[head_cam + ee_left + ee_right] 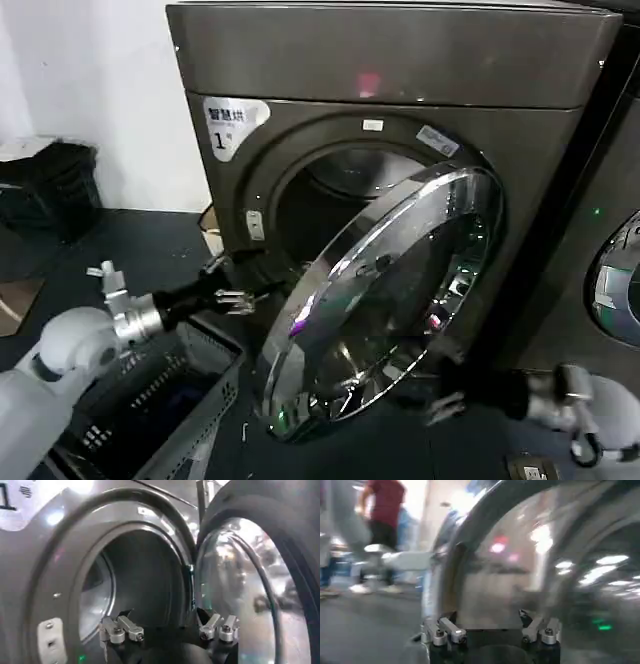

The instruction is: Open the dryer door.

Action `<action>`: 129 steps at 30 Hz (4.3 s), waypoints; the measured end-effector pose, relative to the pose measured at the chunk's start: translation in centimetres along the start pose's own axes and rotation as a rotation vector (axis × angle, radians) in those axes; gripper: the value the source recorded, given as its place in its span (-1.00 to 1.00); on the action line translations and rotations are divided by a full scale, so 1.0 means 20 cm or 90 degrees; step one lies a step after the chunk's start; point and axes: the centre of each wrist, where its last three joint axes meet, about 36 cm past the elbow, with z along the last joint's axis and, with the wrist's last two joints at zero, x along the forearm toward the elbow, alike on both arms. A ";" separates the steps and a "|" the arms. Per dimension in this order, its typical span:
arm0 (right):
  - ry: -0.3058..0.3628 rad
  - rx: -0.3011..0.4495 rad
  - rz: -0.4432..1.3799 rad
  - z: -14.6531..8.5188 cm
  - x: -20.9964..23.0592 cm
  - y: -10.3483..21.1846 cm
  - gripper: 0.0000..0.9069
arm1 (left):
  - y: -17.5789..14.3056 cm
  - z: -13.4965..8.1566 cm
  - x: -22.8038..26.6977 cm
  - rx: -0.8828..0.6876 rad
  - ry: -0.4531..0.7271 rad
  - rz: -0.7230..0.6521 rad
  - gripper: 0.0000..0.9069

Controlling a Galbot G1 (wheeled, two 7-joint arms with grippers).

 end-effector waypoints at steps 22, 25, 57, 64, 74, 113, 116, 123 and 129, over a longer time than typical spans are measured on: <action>-0.068 0.222 0.781 -0.63 0.53 0.23 1.00 | -0.22 0.05 -0.29 0.013 0.001 0.147 1.00; -0.022 0.256 0.867 -0.66 0.59 0.24 1.00 | -0.25 0.06 -0.34 0.017 -0.001 0.165 1.00; 0.342 0.412 1.365 -1.44 1.30 0.59 1.00 | -0.46 0.17 -0.99 0.036 -0.035 0.287 1.00; 0.351 0.424 1.366 -1.47 1.33 0.66 1.00 | -0.48 0.13 -1.13 0.036 -0.037 0.302 1.00; 0.344 0.434 1.370 -1.52 1.36 0.72 1.00 | -0.49 0.05 -1.34 0.027 -0.061 0.304 1.00; 0.334 0.519 1.445 -1.69 1.45 0.88 1.00 | -0.75 0.02 -1.70 0.026 -0.073 0.300 1.00; 0.344 0.538 1.451 -1.70 1.46 0.90 1.00 | -0.75 0.02 -1.70 0.026 -0.075 0.295 1.00; 0.344 0.543 1.457 -1.72 1.47 0.92 1.00 | -0.77 0.03 -1.71 0.022 -0.080 0.289 1.00; 0.345 0.540 1.456 -1.72 1.47 0.92 1.00 | -0.74 0.08 -1.66 -0.016 -0.135 0.279 1.00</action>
